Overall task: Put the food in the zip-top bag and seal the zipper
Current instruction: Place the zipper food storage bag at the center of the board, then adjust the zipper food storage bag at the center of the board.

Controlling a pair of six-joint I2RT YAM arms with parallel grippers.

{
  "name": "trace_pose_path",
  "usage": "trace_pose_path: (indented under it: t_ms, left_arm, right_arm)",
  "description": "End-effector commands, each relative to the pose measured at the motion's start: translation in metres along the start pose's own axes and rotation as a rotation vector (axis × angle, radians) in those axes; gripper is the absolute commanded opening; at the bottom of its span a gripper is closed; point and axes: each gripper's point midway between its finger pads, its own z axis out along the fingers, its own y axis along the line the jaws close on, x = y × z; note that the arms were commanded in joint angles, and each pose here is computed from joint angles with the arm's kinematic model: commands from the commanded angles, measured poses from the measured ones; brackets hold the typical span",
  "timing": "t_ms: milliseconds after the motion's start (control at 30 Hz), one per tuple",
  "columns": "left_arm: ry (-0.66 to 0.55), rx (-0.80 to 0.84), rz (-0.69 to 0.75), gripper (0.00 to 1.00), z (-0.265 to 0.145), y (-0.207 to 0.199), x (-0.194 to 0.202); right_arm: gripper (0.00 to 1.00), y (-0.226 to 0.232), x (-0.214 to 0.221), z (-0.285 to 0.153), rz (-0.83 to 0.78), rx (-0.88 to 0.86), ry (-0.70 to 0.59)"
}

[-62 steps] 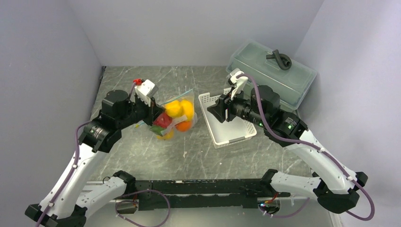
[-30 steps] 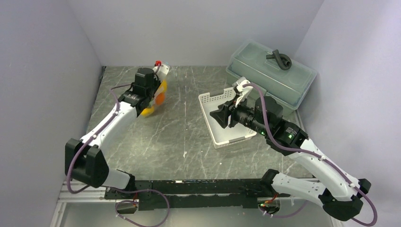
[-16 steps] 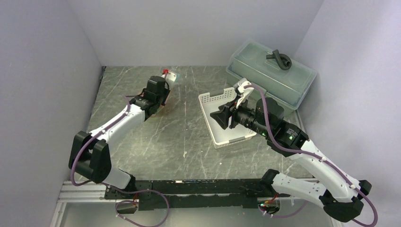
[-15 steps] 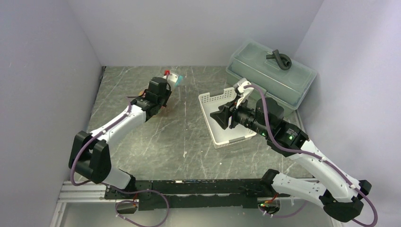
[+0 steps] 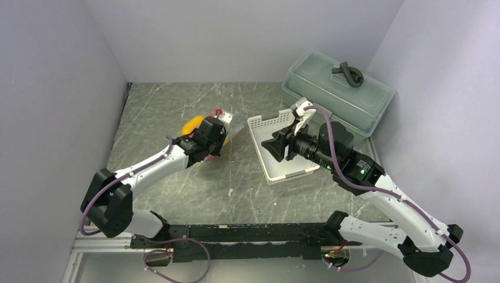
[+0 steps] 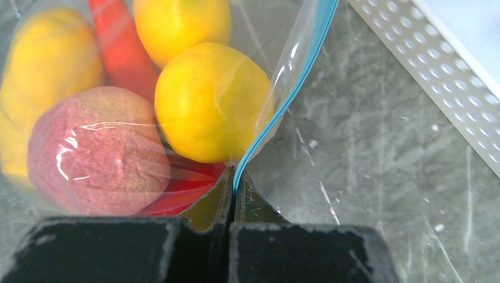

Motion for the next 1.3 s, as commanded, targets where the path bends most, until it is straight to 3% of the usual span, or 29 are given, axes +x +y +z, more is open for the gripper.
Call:
trace_pose_path:
  t_ms: [0,133,400,533,733,1067,1267]
  left_arm:
    - [-0.03,0.088,-0.068,0.0,-0.02,-0.027,0.001]
    - [-0.036,0.145,-0.082,0.02,-0.033,-0.04,0.012]
    - [-0.035,0.225,-0.118,0.32,-0.051,-0.052,0.03]
    - [-0.063,0.263,-0.138,0.42,-0.063,-0.055,0.021]
    - [-0.109,0.259,-0.142,0.49,-0.082,-0.05,-0.006]
    - [-0.064,-0.002,-0.167,0.45,-0.077,-0.011,-0.037]
    - [-0.031,-0.045,-0.219,0.21,-0.061,0.0,-0.036]
  right_arm:
    - [0.54,0.003,-0.013,0.0,0.009,-0.012,-0.045]
    - [0.55,0.003,-0.014,0.0,0.009,-0.007,-0.04]
    - [0.58,-0.002,-0.017,-0.001,0.005,0.022,-0.038]
    - [0.6,-0.002,-0.019,-0.001,0.005,0.024,-0.037]
    - [0.61,-0.002,-0.021,-0.002,0.006,0.028,-0.042]
    - [0.52,-0.001,-0.019,-0.005,0.015,0.021,-0.045]
    - [0.42,0.0,-0.018,-0.008,0.017,0.016,-0.044]
